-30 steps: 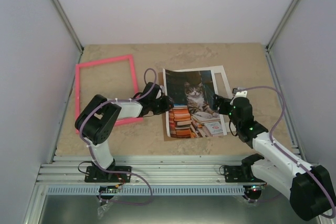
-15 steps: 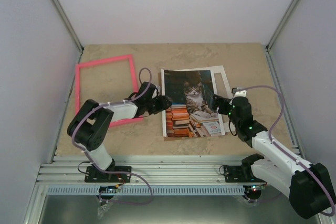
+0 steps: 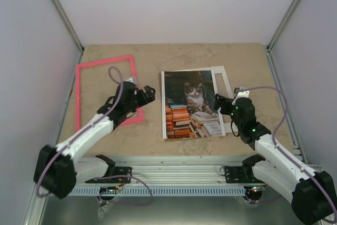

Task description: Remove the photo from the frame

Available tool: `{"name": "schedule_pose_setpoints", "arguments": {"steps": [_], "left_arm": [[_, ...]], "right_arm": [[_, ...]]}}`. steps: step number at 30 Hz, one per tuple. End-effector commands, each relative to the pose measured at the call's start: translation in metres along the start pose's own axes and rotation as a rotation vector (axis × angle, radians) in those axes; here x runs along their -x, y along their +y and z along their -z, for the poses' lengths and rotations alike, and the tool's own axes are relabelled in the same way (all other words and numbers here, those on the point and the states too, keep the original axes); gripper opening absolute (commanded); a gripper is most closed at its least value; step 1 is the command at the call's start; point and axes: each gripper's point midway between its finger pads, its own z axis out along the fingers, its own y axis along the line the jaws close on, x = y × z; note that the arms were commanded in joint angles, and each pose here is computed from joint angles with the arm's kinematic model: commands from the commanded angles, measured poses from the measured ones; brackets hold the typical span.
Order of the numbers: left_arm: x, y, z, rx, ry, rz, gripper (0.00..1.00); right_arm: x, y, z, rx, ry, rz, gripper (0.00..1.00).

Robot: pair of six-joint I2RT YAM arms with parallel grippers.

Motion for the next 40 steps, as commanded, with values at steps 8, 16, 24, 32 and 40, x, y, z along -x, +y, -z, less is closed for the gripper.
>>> {"name": "schedule_pose_setpoints", "arguments": {"steps": [8,16,24,32,40], "left_arm": [[0.070,0.033,0.171,0.168,-0.477,0.003,1.00],[0.067,0.037,0.232,0.074,-0.629,-0.017,1.00],[0.060,0.023,0.250,-0.039,-0.650,-0.085,1.00],[0.058,0.015,0.259,-0.142,-0.699,-0.077,1.00],[0.057,0.013,0.259,-0.162,-0.709,-0.083,1.00]], "right_arm": [[0.046,0.022,0.046,0.091,-0.065,0.062,0.98],[0.088,0.035,0.094,0.175,-0.228,0.107,0.98],[0.101,0.015,0.125,0.140,-0.398,0.059,0.98],[0.105,0.007,0.138,0.131,-0.461,0.034,0.98],[0.102,0.007,0.129,0.109,-0.422,0.038,0.98]]}}
